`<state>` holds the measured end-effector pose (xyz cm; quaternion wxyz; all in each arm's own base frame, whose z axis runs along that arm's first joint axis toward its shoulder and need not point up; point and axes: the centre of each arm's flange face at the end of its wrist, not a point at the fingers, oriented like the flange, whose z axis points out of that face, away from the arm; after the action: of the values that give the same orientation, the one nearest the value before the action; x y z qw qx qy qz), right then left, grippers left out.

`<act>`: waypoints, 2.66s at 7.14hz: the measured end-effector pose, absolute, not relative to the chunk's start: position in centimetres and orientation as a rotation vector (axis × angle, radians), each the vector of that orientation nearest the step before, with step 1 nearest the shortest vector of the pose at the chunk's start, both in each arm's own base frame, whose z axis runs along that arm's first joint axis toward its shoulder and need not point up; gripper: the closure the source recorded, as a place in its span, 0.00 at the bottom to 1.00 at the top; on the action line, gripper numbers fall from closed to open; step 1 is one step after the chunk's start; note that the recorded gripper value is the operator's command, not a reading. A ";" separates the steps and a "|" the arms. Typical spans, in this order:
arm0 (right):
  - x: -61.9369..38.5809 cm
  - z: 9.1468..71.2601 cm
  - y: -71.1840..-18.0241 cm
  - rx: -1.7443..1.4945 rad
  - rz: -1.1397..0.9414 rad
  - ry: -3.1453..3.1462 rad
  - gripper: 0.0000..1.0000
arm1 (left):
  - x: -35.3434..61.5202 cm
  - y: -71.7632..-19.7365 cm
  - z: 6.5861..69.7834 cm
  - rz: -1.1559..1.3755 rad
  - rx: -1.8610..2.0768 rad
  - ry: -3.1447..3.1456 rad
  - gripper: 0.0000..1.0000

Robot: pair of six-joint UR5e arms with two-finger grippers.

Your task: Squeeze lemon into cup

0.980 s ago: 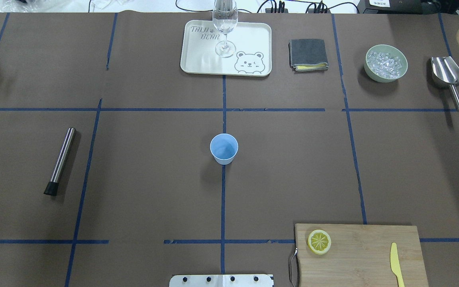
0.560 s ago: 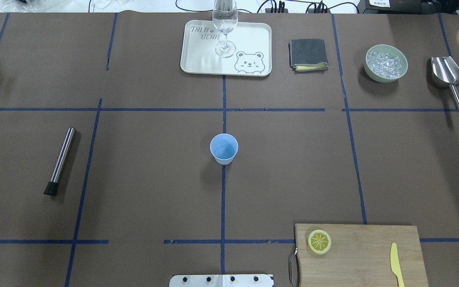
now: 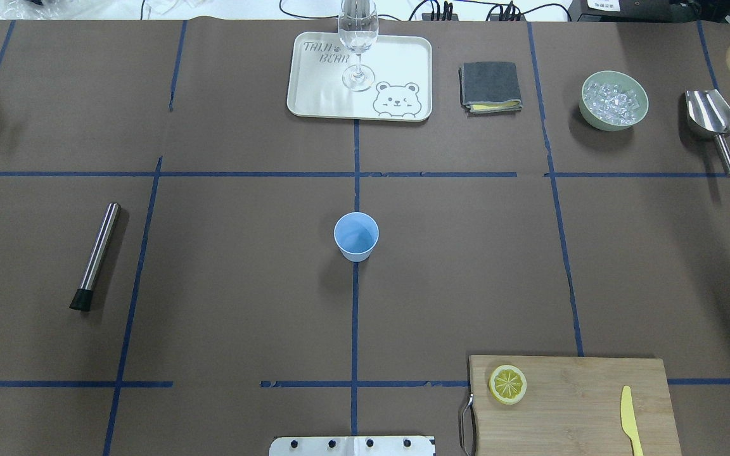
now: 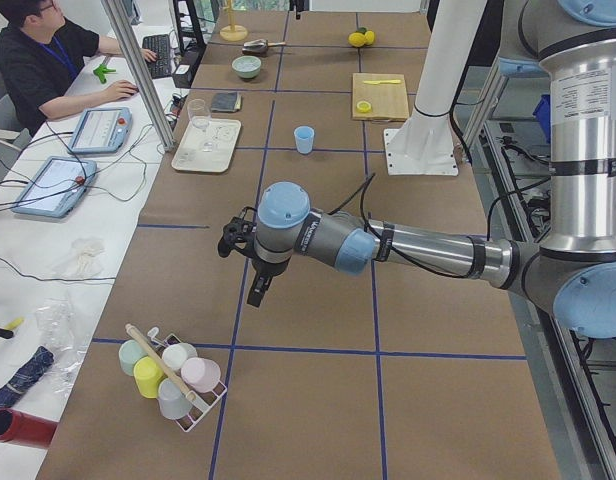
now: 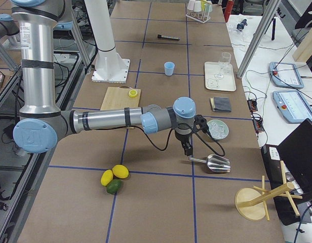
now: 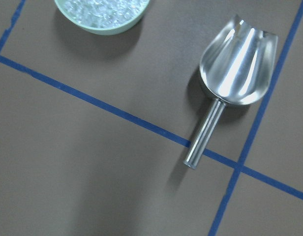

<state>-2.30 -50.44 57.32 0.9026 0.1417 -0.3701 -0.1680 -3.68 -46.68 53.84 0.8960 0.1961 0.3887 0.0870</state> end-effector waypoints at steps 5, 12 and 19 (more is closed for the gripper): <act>-14.4 44.0 -46.3 0.301 -0.154 -0.953 0.00 | -3.8 -45.4 55.9 0.170 0.629 0.838 0.00; -39.4 32.6 -25.0 0.191 0.074 -0.899 0.04 | -4.3 -40.0 59.7 0.129 0.576 0.798 0.00; -45.1 37.0 -18.5 0.216 0.054 -0.789 0.01 | -4.2 -40.2 59.6 0.131 0.576 0.802 0.00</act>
<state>-45.10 -18.52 37.03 0.9172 0.1048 -0.3835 0.0265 -4.17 -40.20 59.58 0.8784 0.2764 0.3847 0.0628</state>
